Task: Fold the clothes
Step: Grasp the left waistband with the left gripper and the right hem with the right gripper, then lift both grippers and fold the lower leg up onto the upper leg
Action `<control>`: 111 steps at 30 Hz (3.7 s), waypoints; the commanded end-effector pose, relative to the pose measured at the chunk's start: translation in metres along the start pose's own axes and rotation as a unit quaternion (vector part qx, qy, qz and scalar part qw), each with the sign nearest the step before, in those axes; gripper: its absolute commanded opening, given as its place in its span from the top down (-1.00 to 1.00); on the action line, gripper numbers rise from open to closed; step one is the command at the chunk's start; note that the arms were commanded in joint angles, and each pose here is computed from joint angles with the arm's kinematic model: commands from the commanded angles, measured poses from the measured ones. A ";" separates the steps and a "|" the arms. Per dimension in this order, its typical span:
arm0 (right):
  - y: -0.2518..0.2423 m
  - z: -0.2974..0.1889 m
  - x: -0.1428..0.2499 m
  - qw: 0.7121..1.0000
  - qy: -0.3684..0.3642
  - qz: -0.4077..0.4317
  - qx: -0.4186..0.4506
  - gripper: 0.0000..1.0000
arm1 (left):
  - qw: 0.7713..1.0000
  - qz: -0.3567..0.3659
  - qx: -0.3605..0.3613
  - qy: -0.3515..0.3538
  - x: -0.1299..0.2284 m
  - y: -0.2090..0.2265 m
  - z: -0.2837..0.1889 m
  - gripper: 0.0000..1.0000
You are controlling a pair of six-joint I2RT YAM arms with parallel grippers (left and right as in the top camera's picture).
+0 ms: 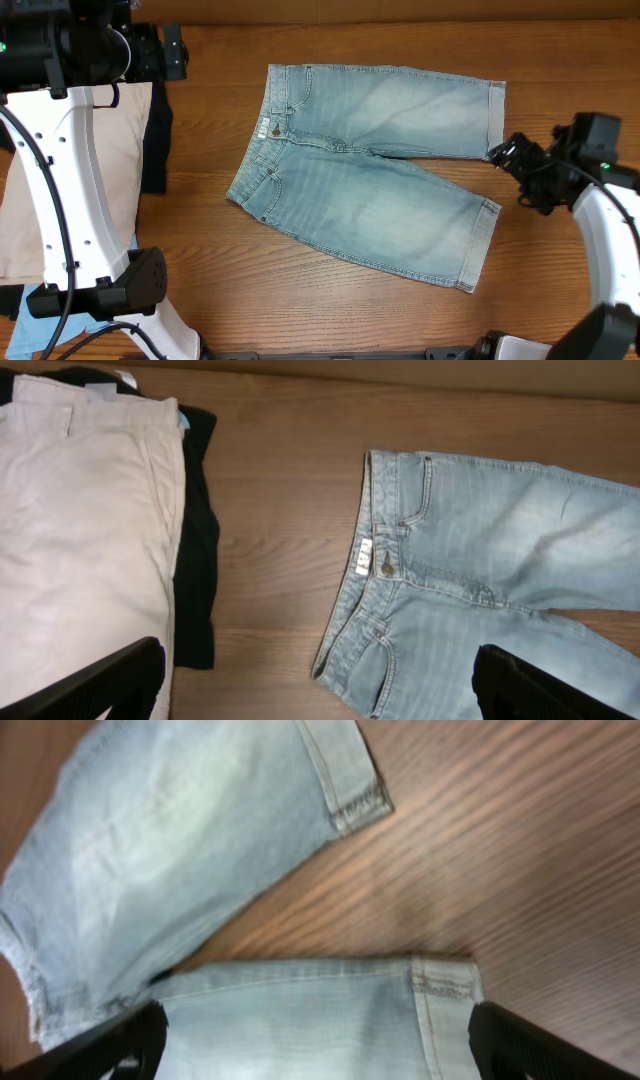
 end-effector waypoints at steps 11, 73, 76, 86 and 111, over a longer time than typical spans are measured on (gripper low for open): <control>0.000 -0.175 0.063 0.992 -0.124 0.008 0.019 -1.00 | 0.995 -0.088 -0.045 -0.016 0.040 0.001 -0.069 -1.00; -0.060 -0.051 0.132 0.980 0.095 0.141 0.098 -0.29 | 0.915 -0.307 -0.139 0.220 0.275 -0.002 0.265 0.81; -0.065 -0.046 0.145 0.974 0.118 0.164 0.105 -0.23 | 0.916 -0.307 -0.138 0.219 0.274 -0.003 0.265 0.92; -0.073 -0.010 0.197 0.947 0.164 0.231 0.154 -0.10 | 0.916 -0.308 -0.136 0.217 0.273 -0.003 0.266 0.92; -0.090 0.051 0.207 0.908 0.153 0.246 0.303 -0.03 | 0.908 -0.335 -0.140 0.206 0.270 -0.003 0.267 0.92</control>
Point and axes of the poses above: each gripper's point midway between its finger pads, its own z axis out along the fingers, its own y axis along the line the jaws close on, x = y × z, the point moved 2 cm from there along -z, back along the fingers
